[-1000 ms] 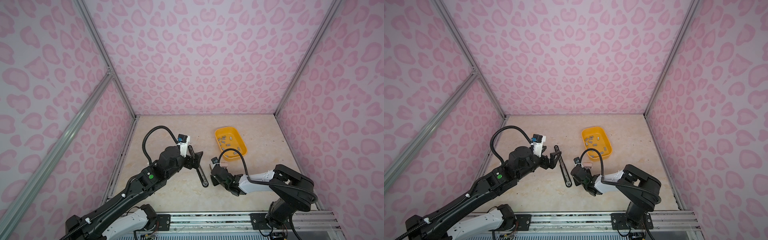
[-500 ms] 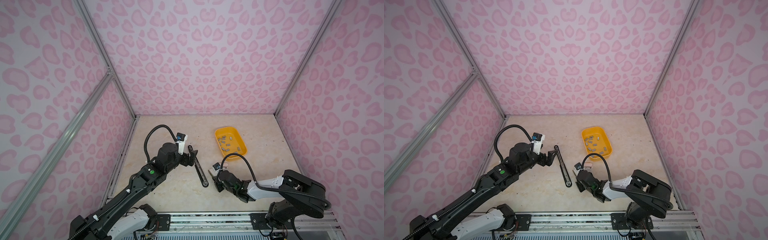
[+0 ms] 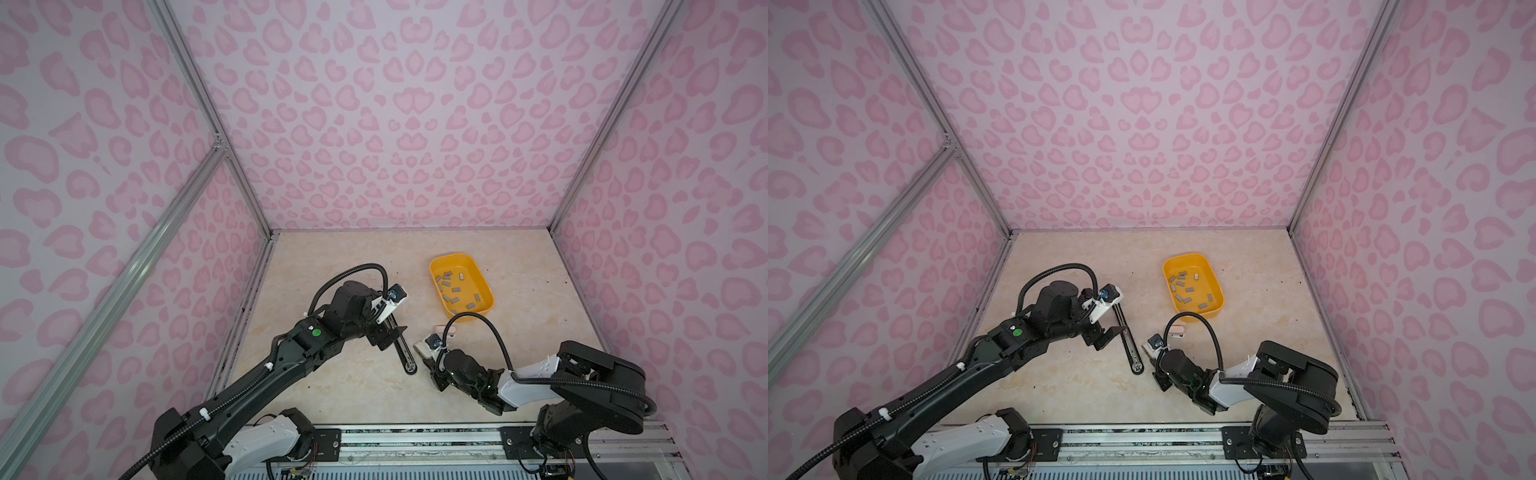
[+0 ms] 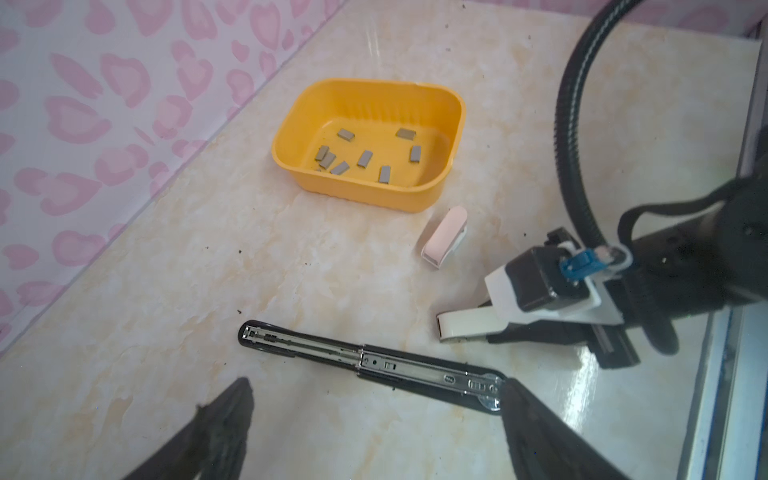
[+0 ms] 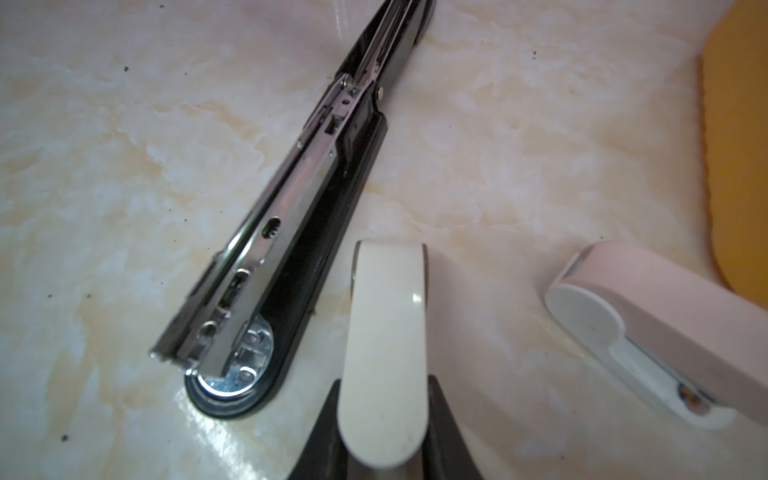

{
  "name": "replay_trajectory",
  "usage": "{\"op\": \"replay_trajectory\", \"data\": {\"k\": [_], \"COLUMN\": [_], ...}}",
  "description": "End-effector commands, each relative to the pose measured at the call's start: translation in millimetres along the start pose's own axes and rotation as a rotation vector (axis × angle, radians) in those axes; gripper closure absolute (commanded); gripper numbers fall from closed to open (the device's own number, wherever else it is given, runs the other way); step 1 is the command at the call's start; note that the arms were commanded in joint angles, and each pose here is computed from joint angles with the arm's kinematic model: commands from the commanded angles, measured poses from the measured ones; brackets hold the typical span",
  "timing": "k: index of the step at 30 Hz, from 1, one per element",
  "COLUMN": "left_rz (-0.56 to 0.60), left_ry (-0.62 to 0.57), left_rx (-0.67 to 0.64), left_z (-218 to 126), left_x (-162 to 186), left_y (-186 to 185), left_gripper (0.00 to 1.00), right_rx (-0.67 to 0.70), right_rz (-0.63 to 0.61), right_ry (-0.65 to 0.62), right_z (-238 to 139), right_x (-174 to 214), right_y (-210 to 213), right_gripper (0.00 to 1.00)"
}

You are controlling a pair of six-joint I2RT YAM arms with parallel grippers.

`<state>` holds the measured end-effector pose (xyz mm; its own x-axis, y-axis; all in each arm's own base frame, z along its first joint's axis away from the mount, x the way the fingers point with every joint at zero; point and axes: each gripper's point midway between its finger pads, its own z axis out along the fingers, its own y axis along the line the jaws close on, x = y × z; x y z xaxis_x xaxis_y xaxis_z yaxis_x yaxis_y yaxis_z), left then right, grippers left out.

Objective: Load the staples into the stapler

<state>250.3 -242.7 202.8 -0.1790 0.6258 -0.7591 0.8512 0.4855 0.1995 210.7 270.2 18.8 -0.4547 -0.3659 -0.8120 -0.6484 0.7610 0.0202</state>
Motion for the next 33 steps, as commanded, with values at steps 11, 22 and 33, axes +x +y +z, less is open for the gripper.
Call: {"op": "replay_trajectory", "data": {"k": [11, 22, 33], "left_rz": [0.394, 0.448, 0.511], "left_ry": [0.105, 0.105, 0.155], "left_rx": [0.409, 0.448, 0.485], "left_z": [75.8, 100.4, 122.3], "left_x": [37.7, 33.1, 35.1], "left_y": [-50.1, -59.7, -79.3], "left_gripper": [0.27, 0.21, 0.23], "right_rx": [0.020, 0.118, 0.224], "right_rz": [0.001, 0.027, 0.104], "right_ry": [-0.099, -0.187, -0.190], "right_z": [-14.6, -44.2, -47.0], "right_x": [-1.2, -6.6, -1.3], "right_y": [-9.5, -36.7, -63.2], "right_gripper": [0.51, 0.36, 0.50]}}
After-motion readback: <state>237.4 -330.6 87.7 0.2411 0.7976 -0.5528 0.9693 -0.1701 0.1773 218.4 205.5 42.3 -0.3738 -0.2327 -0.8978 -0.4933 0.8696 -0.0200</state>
